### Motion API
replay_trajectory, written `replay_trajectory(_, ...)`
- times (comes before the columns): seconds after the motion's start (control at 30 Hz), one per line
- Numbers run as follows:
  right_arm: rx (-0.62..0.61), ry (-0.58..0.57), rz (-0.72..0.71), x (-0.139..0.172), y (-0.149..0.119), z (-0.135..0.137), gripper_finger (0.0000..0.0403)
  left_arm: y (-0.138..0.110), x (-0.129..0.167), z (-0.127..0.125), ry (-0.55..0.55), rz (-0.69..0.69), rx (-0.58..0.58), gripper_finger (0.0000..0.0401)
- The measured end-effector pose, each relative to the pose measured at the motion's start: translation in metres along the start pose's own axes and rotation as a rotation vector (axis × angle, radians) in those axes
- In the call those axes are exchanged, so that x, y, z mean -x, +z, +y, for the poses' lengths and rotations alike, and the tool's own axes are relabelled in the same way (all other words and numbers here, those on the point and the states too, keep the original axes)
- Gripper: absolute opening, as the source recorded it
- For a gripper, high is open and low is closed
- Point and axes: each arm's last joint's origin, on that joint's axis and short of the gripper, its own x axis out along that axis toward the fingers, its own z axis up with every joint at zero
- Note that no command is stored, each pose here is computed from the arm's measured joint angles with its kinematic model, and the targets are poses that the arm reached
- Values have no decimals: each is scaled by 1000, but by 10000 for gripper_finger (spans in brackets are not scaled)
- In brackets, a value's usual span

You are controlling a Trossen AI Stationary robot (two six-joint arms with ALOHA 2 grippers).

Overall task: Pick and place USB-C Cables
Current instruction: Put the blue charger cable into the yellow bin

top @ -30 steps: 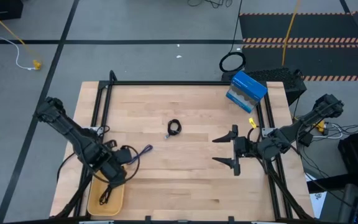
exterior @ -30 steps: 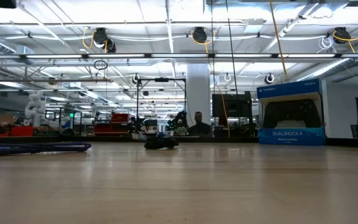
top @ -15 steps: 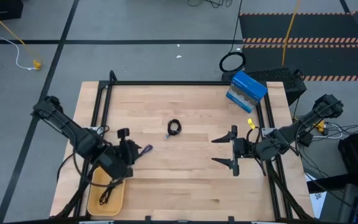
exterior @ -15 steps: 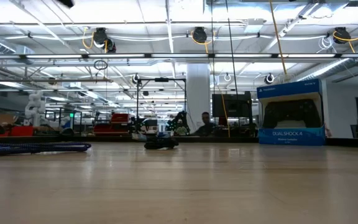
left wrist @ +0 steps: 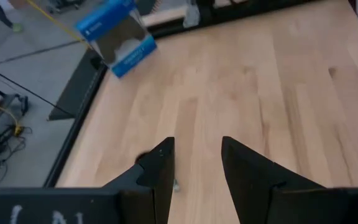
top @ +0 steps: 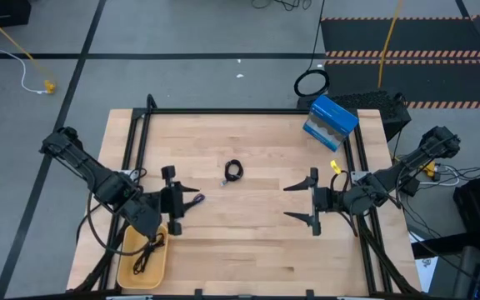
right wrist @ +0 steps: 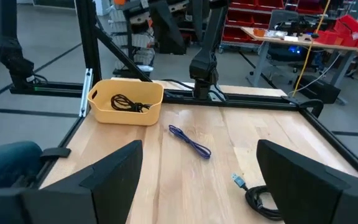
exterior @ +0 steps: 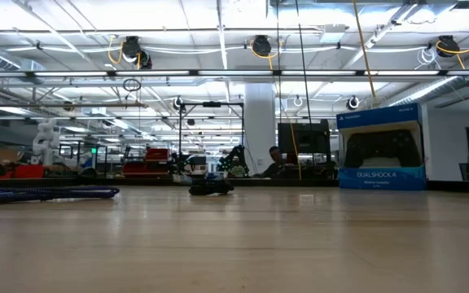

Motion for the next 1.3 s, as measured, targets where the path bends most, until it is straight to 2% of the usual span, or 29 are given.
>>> replay_trajectory(0.1,16,7,0,1,0,1,301,0,-3,-2,30,-34,25,136)
replay_trajectory(0.23,47,20,-4,3,0,3,271,-4,-9,-6,50,-66,45,136)
replay_trajectory(0.73,58,-5,-8,4,1,2,78,-2,-16,1,76,-65,135,136)
replay_trajectory(0.9,58,-4,-7,4,1,2,32,-2,-16,-1,23,-52,153,136)
replay_trajectory(1.07,62,-3,-2,4,0,2,3,-2,-16,-2,-10,-43,196,136)
replay_trajectory(1.2,56,-2,-2,4,0,2,6,-3,-17,-2,-28,-38,250,136)
replay_trajectory(1.3,55,-2,-2,4,0,2,6,2,-17,2,-38,-40,244,136)
